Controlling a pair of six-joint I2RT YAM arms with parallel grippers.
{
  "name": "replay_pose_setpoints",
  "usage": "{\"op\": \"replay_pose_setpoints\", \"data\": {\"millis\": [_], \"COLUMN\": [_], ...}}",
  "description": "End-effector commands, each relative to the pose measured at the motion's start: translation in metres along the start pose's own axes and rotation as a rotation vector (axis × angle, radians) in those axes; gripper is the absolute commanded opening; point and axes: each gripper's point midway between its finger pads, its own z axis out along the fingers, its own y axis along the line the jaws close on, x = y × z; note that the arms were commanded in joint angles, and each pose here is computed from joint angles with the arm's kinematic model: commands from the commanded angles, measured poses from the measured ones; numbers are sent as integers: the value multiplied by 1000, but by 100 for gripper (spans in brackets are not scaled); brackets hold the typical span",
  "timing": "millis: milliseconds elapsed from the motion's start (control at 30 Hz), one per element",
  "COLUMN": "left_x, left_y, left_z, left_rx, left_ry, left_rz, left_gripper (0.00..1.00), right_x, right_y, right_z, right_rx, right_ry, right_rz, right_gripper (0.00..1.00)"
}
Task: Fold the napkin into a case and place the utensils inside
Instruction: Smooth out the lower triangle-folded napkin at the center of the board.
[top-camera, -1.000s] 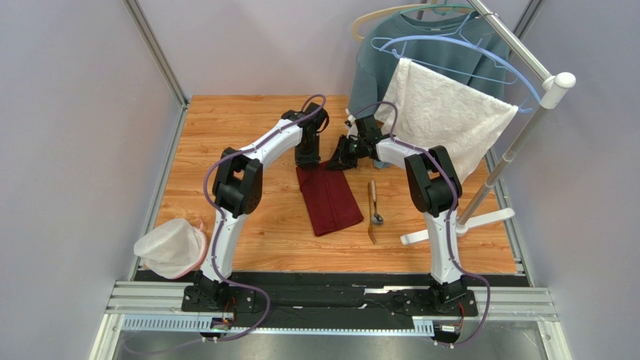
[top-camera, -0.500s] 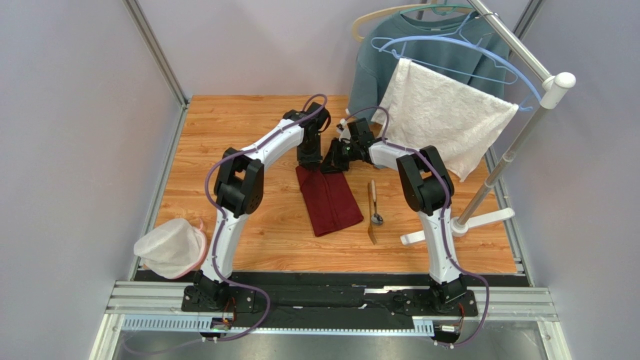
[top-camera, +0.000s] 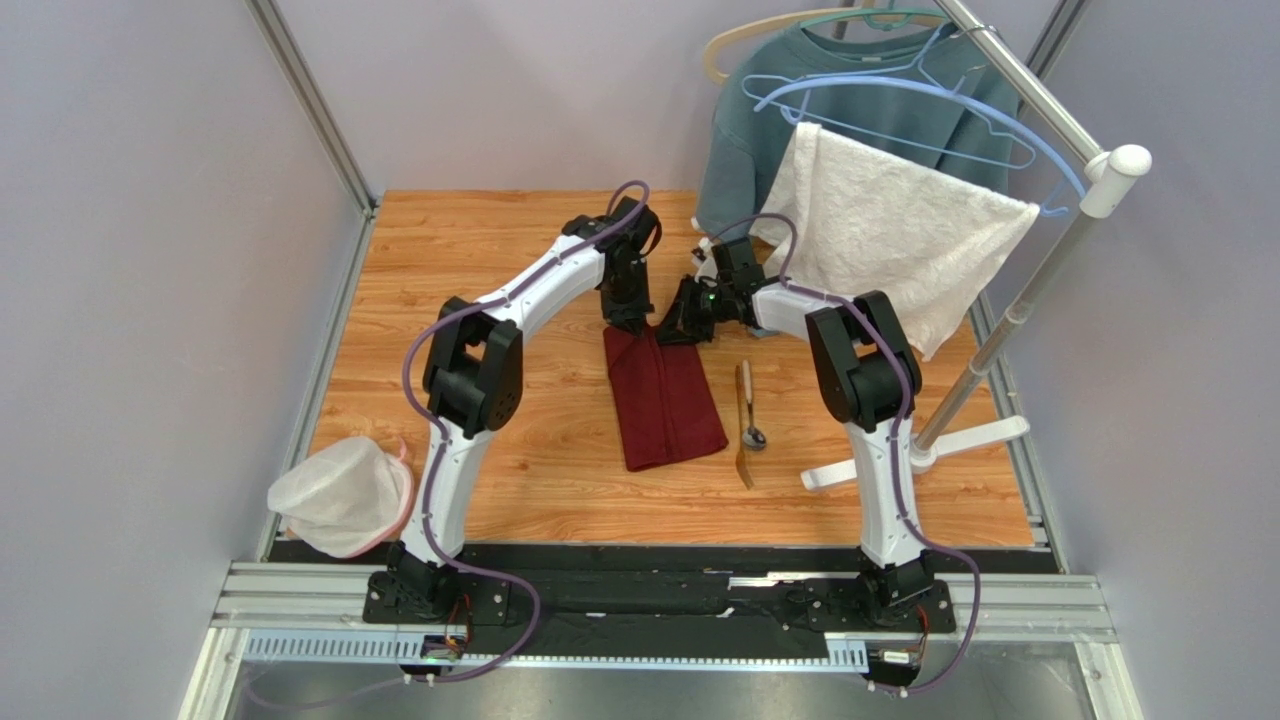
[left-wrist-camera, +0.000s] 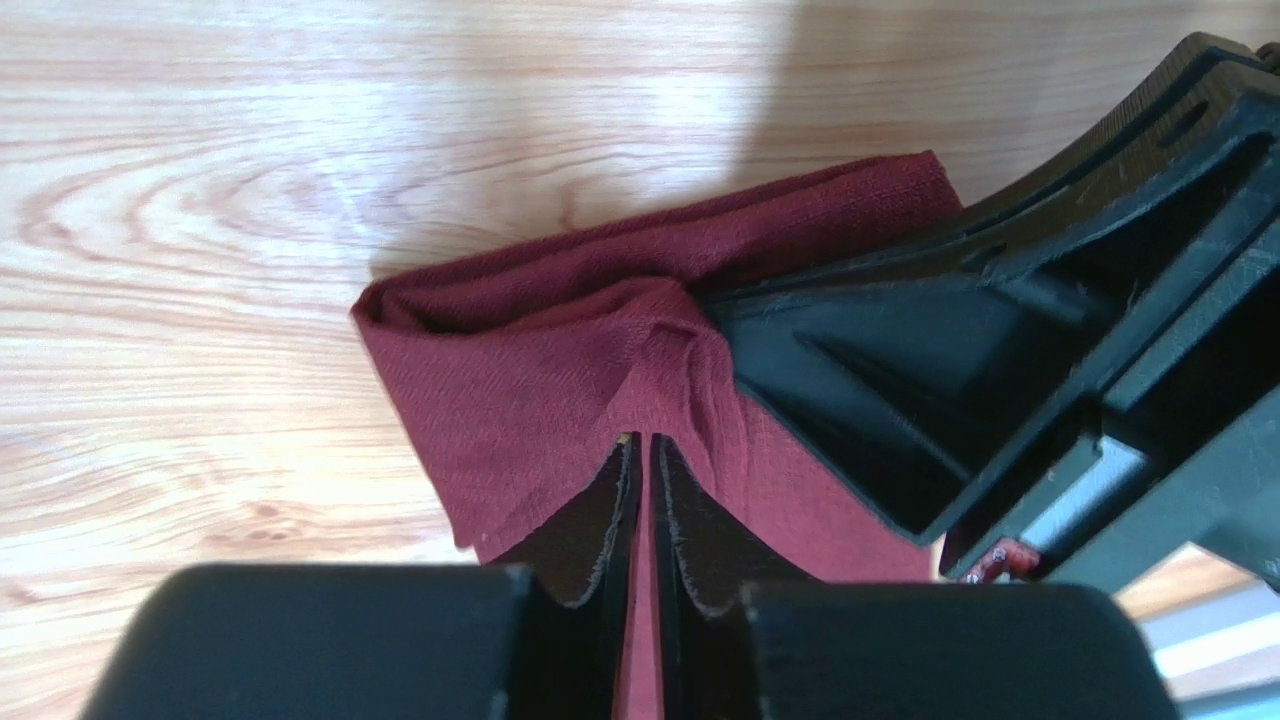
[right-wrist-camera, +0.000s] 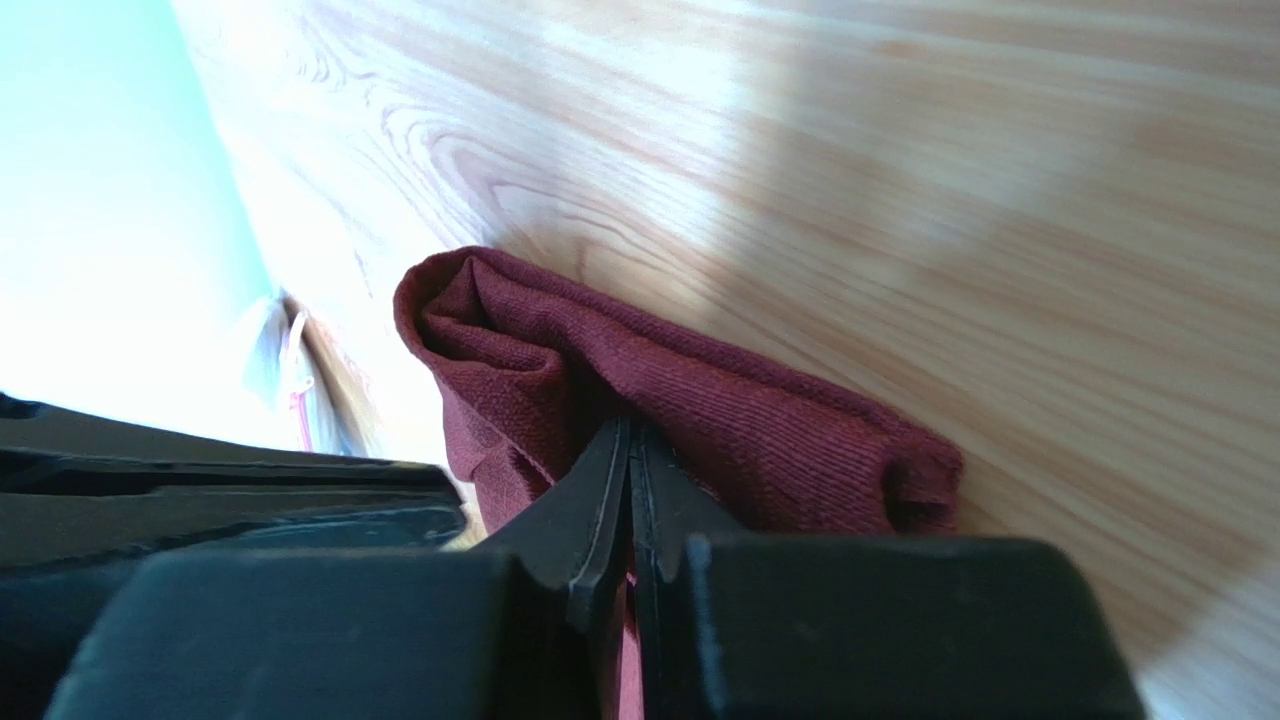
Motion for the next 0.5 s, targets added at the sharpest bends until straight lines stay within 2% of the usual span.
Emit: {"op": "replay_pose_setpoints", "data": {"millis": [0, 200, 467], "left_x": [-19, -19, -19], "left_y": [-30, -51, -53], "left_z": [-34, -17, 12], "left_rx": [126, 221, 220], "left_ry": [-82, -34, -9], "left_rz": [-31, -54, -69], "left_gripper": [10, 4, 2], "right_x": [-16, -12, -12], "right_y": [9, 1, -4], "right_z": [-25, -21, -21], "right_rx": [20, 33, 43], "right_ry": [-71, -59, -64], "right_rz": [-54, -40, -33], "right_gripper": [6, 6, 4]}}
